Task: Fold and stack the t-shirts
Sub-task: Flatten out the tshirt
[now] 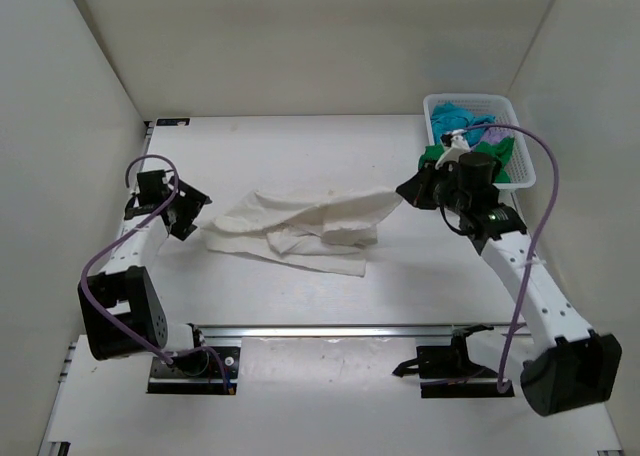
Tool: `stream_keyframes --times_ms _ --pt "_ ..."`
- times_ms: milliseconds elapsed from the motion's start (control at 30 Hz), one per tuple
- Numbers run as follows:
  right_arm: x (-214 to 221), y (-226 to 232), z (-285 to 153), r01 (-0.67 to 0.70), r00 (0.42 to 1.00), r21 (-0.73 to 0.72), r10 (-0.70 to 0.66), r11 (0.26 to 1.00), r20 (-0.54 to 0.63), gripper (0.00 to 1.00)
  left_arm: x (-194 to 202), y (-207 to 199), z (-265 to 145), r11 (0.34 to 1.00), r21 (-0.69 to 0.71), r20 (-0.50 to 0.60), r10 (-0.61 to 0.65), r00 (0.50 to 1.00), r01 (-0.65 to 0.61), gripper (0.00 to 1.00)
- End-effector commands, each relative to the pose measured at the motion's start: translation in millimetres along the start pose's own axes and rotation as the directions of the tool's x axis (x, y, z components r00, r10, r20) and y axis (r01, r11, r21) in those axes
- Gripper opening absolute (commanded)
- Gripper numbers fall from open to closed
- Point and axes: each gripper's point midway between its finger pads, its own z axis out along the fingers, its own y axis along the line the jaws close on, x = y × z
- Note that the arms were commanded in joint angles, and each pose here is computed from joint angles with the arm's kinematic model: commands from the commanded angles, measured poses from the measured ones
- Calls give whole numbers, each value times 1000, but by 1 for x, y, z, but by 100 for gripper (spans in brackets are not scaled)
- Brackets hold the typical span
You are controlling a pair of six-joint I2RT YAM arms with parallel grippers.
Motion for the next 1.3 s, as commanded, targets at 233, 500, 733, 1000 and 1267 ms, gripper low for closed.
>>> stream_keyframes --times_ms 233,500,733,1000,1267 --pt "12 -34 -69 97 994 278 -105 956 14 0 49 -2 -1 998 54 -109 47 993 -41 83" --pt "39 -22 -81 88 996 218 -84 972 -29 0 54 -68 25 979 201 -115 -7 993 30 91" --pt "39 -18 -83 75 997 194 -70 978 -33 0 41 -84 45 989 88 -56 128 990 -123 52" --pt "43 -16 -81 86 996 183 -77 979 -54 0 12 -64 52 948 -87 29 309 950 -306 52" --pt "45 -14 -78 77 996 168 -68 983 -62 0 22 -99 72 783 -80 -8 619 785 -617 56"
